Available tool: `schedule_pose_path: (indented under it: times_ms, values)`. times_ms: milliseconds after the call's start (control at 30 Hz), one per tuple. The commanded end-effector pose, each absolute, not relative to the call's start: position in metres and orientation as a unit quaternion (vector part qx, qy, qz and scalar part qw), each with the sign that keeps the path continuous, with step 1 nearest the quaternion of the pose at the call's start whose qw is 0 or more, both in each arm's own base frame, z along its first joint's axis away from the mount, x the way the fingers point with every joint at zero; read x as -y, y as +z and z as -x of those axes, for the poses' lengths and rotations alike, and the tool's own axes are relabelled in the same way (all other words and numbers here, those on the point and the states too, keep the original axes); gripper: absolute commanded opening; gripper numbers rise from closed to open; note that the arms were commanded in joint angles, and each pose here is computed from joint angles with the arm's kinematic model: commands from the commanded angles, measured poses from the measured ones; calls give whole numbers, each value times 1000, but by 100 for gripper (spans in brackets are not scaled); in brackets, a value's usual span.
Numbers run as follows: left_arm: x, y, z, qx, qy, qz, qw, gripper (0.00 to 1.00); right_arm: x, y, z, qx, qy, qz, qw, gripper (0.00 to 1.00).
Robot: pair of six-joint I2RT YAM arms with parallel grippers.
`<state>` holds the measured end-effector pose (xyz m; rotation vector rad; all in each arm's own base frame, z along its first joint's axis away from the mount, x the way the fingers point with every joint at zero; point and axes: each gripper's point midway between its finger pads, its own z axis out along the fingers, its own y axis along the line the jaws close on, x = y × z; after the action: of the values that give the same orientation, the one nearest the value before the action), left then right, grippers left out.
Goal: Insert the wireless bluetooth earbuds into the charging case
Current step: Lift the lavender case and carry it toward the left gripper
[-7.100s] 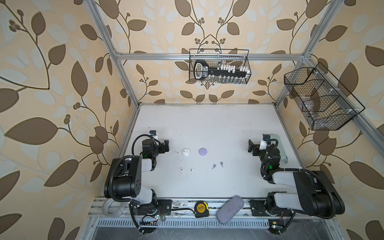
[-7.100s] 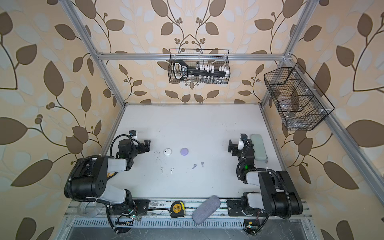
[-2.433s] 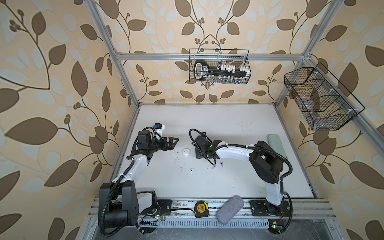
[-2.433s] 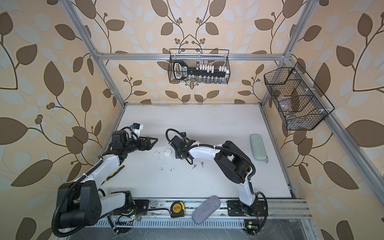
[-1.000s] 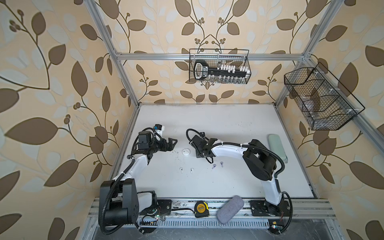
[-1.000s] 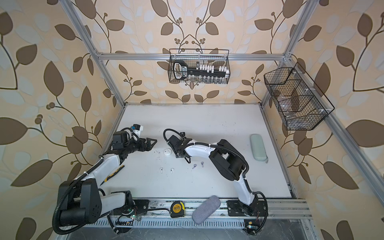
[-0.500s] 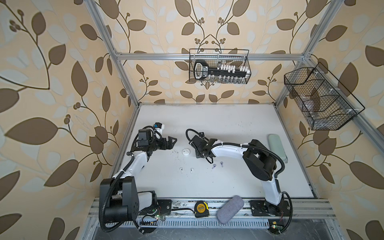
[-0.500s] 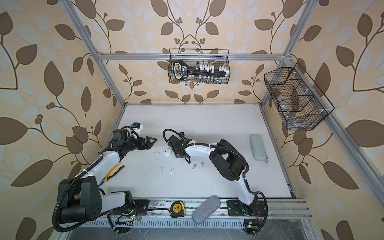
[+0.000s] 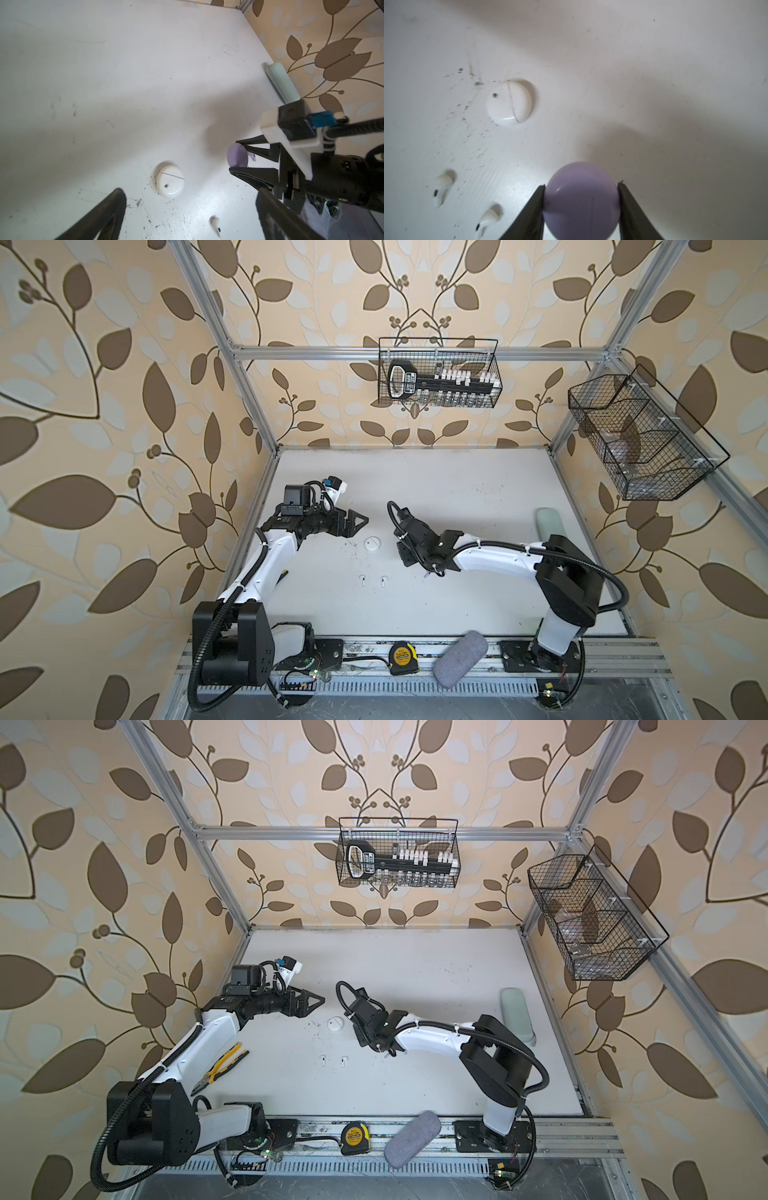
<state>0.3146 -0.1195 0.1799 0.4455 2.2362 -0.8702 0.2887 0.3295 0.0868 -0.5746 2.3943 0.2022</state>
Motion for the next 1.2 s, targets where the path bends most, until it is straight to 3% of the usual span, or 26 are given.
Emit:
schedule_pose_path:
  times_ms: [0, 467, 700, 1167]
  values:
    - [143, 210, -290, -836, -375, -231, 327, 99, -343, 117, -275, -878, 113, 279, 371, 14]
    - [195, 243, -246, -812, -437, -298, 246, 99, -322, 216, -248, -816, 118, 291, 486, 13]
    - [212, 247, -242, -805, -455, -296, 237, 99, -317, 229, -240, -812, 108, 291, 495, 13]
    - [236, 236, -223, -805, -468, -318, 178, 79, -335, 223, -230, -808, 117, 311, 487, 12]
